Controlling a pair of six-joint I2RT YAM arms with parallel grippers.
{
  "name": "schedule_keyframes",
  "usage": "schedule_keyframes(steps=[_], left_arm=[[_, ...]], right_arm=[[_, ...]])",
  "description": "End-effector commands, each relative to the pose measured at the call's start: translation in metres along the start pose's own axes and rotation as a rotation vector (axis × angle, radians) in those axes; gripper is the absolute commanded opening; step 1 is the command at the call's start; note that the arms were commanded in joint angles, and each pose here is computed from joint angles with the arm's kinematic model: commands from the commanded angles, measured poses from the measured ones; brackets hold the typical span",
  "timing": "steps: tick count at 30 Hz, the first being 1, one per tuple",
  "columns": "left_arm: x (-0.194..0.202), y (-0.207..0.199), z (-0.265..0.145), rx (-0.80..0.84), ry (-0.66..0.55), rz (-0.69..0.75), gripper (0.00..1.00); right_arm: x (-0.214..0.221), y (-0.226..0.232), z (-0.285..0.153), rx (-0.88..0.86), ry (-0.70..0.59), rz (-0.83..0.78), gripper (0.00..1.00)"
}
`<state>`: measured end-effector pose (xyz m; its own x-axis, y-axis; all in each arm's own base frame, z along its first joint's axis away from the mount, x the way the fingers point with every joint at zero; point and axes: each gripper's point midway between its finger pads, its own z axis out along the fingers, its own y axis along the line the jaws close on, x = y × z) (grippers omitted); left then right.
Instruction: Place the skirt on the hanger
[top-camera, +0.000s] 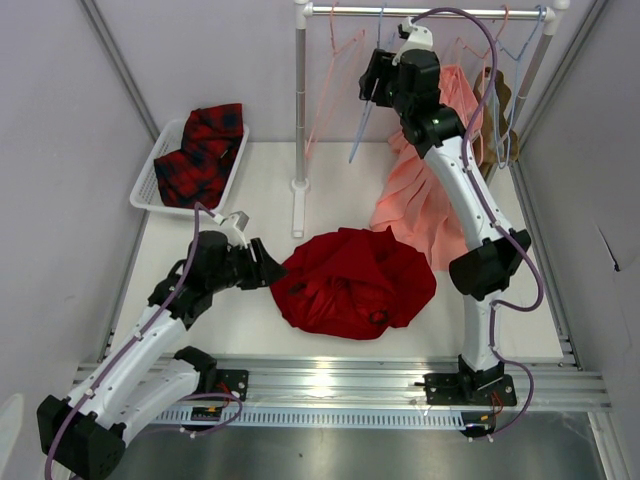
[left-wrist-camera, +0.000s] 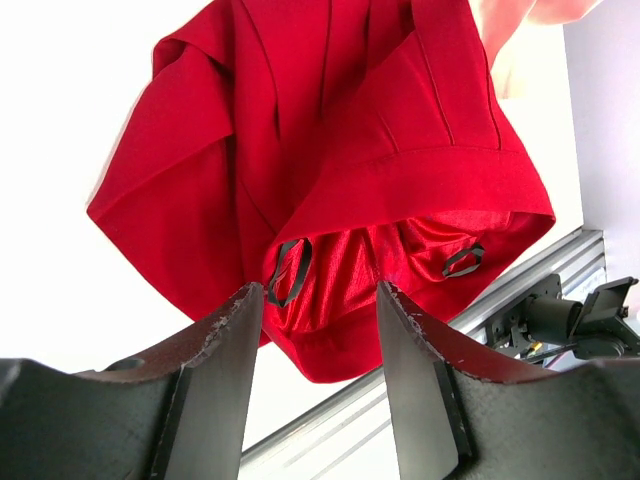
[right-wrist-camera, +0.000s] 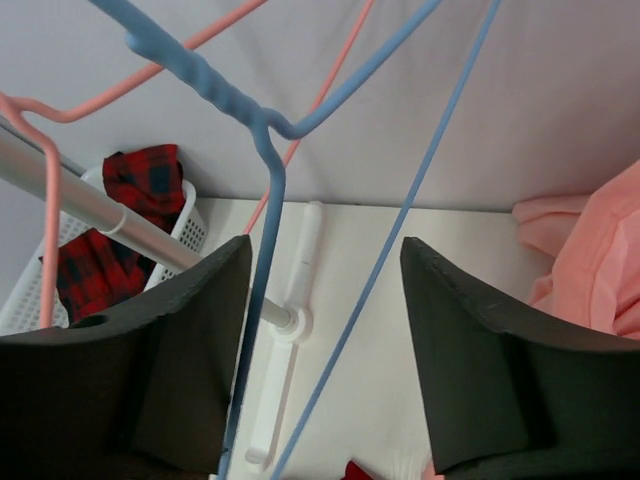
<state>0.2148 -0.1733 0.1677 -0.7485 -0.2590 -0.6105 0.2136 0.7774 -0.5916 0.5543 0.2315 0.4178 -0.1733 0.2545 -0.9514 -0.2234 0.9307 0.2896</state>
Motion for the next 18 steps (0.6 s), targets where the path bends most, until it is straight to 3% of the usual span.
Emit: schedule_keyframes(steps=[1,18], left_arm=[[-0.016,-0.012,-0.008,0.022,-0.045,0.033,0.55],[-0.012,-0.01,-0.006,0.022,-0.04,0.029,0.55]], right_arm=[[-0.024,-0.004,-0.012,0.024,-0.053,-0.029,0.62],[-0.039,-0.01,-0.041,0.039,-0.068,-0.095,0.55]])
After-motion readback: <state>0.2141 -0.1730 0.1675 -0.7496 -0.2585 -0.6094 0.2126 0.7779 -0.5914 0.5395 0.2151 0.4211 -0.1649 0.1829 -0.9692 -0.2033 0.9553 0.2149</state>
